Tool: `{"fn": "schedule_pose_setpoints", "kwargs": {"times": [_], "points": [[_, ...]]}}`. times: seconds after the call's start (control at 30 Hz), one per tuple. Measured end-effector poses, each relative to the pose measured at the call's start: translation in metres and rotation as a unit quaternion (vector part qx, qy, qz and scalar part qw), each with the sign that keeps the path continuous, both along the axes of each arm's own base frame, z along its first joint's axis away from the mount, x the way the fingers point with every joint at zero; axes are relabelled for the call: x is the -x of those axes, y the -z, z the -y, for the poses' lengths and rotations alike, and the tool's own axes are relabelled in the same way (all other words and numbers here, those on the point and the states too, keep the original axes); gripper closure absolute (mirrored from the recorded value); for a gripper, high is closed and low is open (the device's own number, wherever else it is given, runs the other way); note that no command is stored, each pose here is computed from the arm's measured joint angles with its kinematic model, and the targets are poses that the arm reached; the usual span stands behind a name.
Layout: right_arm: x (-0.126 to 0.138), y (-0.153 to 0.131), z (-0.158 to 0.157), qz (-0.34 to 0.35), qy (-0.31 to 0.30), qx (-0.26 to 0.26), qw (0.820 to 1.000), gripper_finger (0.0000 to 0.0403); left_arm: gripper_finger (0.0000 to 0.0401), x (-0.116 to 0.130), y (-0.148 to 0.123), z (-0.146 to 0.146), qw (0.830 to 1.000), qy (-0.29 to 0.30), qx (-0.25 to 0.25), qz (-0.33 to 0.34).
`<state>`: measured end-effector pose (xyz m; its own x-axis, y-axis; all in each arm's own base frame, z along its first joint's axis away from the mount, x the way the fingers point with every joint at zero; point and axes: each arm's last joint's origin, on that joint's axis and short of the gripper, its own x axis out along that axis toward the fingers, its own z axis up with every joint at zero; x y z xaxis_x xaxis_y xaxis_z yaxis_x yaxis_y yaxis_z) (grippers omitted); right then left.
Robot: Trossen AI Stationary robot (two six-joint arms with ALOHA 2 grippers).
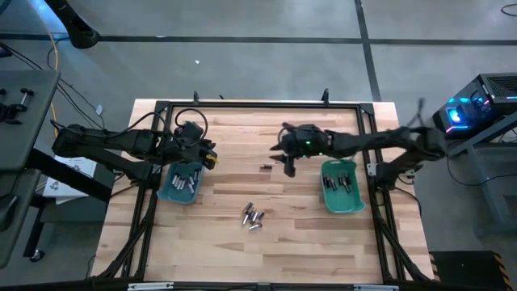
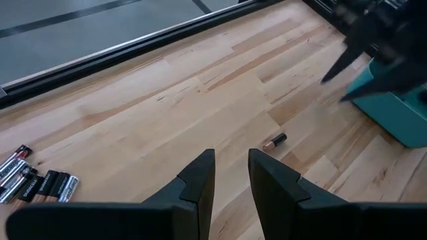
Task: Sort batteries
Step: Put the black battery into the green bin
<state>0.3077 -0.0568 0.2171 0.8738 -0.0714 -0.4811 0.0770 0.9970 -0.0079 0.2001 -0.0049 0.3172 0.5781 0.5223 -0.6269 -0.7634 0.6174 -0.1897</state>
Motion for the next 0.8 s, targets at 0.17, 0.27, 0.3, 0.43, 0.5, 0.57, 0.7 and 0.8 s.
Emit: {"fn": "schedule_pose_setpoints", "kwargs": {"times": [0.17,0.27,0.3,0.43,0.5,0.57,0.7,0.8], "points": [[-0.016,0.041,0.013,-0.036,-0.010,0.002,0.999,0.0268,0.0316,0.000,0.000,0.000,1.000,0.000,0.000,0.000],[-0.022,0.062,0.019,-0.058,0.004,-0.015,0.998,0.0268,0.0316,0.000,0.000,0.000,1.000,0.000,0.001,0.000],[-0.023,0.068,0.020,-0.063,0.004,-0.019,0.998,0.0268,0.0316,0.000,0.000,0.000,1.000,0.000,0.001,0.000],[-0.029,0.086,0.019,-0.065,-0.019,-0.029,0.997,0.0268,0.0316,0.000,0.000,0.000,1.000,0.000,0.001,0.001],[-0.032,0.093,0.020,-0.059,-0.027,-0.033,0.997,0.0268,0.0316,0.000,0.000,0.000,1.000,0.000,0.001,0.000],[-0.033,0.099,0.019,-0.064,-0.032,-0.040,0.997,0.0268,0.0316,0.000,0.000,0.000,1.000,0.000,0.001,0.000],[-0.033,0.111,0.020,-0.080,-0.031,-0.045,0.995,0.0268,0.0316,0.000,0.000,-0.002,1.000,-0.005,0.001,0.000],[-0.033,0.121,0.019,-0.095,-0.031,-0.049,0.994,0.0268,0.0316,0.000,0.000,-0.005,1.000,-0.013,0.001,0.000]]}}
